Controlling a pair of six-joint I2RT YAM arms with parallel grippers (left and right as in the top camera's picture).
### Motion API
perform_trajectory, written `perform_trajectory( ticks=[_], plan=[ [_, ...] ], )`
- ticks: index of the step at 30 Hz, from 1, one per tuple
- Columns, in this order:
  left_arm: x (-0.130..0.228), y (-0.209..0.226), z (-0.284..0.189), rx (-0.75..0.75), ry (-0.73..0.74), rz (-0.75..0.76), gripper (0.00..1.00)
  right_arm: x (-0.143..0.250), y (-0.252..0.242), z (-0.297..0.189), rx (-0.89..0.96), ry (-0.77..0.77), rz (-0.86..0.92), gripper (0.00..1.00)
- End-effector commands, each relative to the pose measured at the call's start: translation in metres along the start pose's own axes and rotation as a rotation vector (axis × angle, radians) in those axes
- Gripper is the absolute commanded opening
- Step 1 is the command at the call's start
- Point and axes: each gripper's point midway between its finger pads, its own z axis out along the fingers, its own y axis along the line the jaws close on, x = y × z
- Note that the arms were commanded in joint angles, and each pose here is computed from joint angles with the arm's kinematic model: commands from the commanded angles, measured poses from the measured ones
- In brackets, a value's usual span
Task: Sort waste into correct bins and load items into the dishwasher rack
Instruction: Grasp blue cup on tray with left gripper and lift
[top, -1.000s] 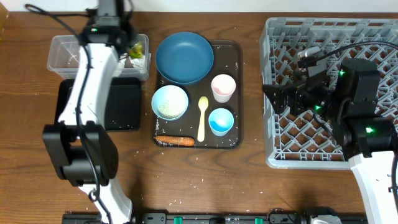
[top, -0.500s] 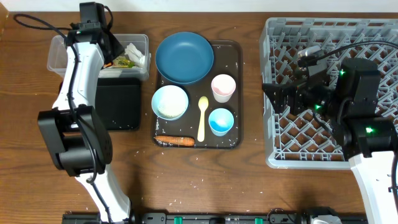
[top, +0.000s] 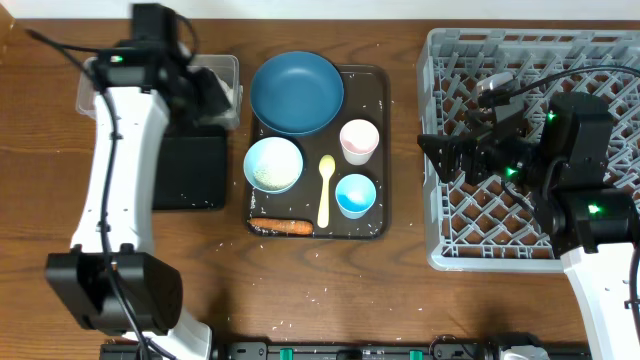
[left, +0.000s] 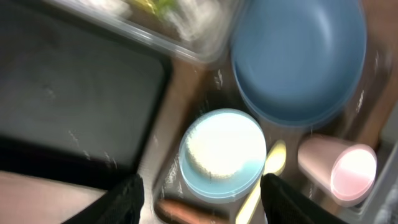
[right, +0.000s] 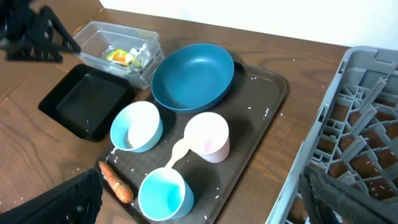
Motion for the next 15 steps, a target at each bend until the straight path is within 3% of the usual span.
perform_trajectory(
  ticks=[1, 10, 15],
  plan=[
    [0.025, -0.023, 0.011, 0.019, 0.076, 0.104, 0.63, -0.006, 0.008, -0.002, -0.027, -0.009, 0.002, 0.99],
    [0.088, -0.064, 0.031, 0.001, 0.182, 0.291, 0.63, 0.003, 0.004, -0.002, -0.005, 0.027, 0.025, 0.99],
    [0.139, -0.071, 0.051, -0.026, 0.291, 0.386, 0.63, 0.009, 0.0, -0.002, 0.018, 0.046, 0.037, 0.99]
  ],
)
